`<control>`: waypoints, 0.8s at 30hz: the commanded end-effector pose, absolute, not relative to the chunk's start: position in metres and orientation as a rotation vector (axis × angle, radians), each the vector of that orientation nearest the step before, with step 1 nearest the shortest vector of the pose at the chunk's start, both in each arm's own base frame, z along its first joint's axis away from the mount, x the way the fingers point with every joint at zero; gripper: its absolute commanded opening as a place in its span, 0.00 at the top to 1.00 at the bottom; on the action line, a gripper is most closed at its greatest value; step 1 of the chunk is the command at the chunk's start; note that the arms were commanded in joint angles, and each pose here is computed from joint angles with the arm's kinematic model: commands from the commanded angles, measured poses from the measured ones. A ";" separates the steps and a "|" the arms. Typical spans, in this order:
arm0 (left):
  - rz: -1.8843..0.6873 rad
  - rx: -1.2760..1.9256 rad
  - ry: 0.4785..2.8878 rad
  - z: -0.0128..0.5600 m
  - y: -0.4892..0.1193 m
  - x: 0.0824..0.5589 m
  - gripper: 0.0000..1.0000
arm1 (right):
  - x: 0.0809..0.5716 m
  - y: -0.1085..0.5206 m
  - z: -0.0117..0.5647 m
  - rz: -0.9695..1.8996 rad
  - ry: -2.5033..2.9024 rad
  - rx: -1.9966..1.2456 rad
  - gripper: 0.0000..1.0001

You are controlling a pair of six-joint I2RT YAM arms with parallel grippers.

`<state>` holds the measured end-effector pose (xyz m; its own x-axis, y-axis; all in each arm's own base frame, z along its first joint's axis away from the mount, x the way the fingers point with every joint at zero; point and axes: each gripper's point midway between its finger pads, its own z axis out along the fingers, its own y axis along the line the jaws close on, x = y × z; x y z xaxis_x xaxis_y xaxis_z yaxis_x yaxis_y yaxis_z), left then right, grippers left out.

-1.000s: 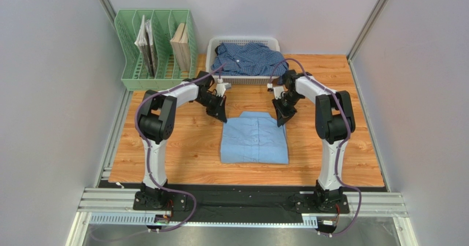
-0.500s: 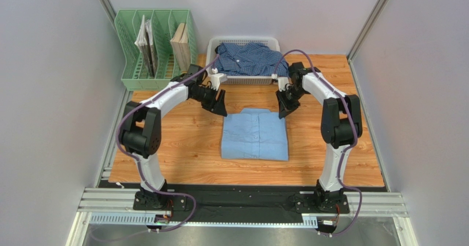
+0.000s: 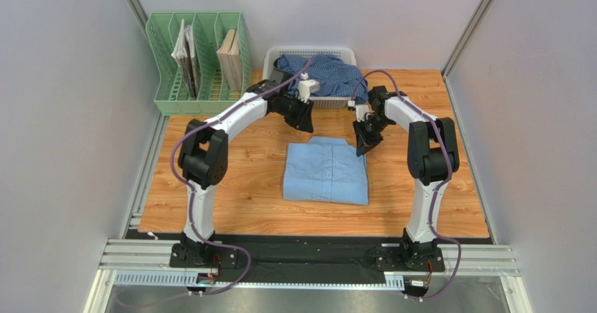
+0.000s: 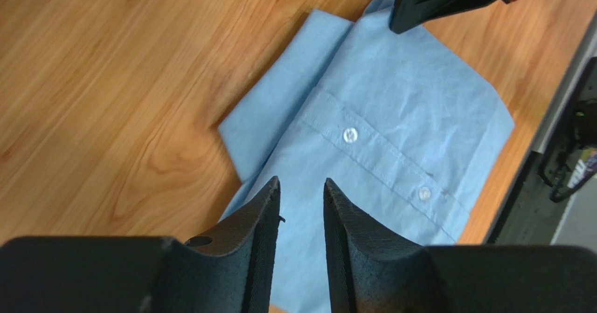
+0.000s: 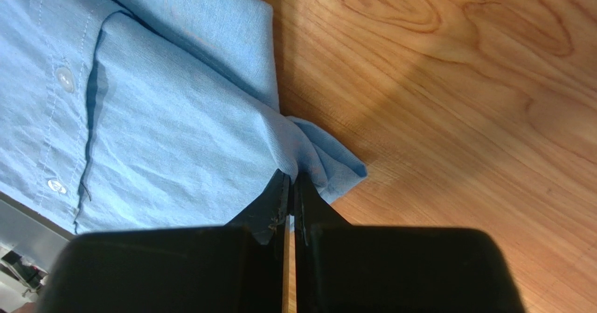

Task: Fold and stack the long sleeve shirts
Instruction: Fold the shirt

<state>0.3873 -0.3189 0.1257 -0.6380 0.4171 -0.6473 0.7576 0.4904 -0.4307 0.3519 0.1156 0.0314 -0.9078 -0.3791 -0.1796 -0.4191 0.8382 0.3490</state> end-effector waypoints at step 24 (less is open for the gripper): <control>-0.514 1.048 2.577 0.013 -0.329 0.407 0.89 | 0.374 0.121 0.074 0.818 2.709 -0.317 1.00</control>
<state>0.4174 -0.3399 0.0252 -0.6777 0.5589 -0.4779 0.7085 0.6703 -0.2208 0.3577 0.1185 0.0524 -0.9424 -0.2187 -0.2532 -0.3157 0.8317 0.4567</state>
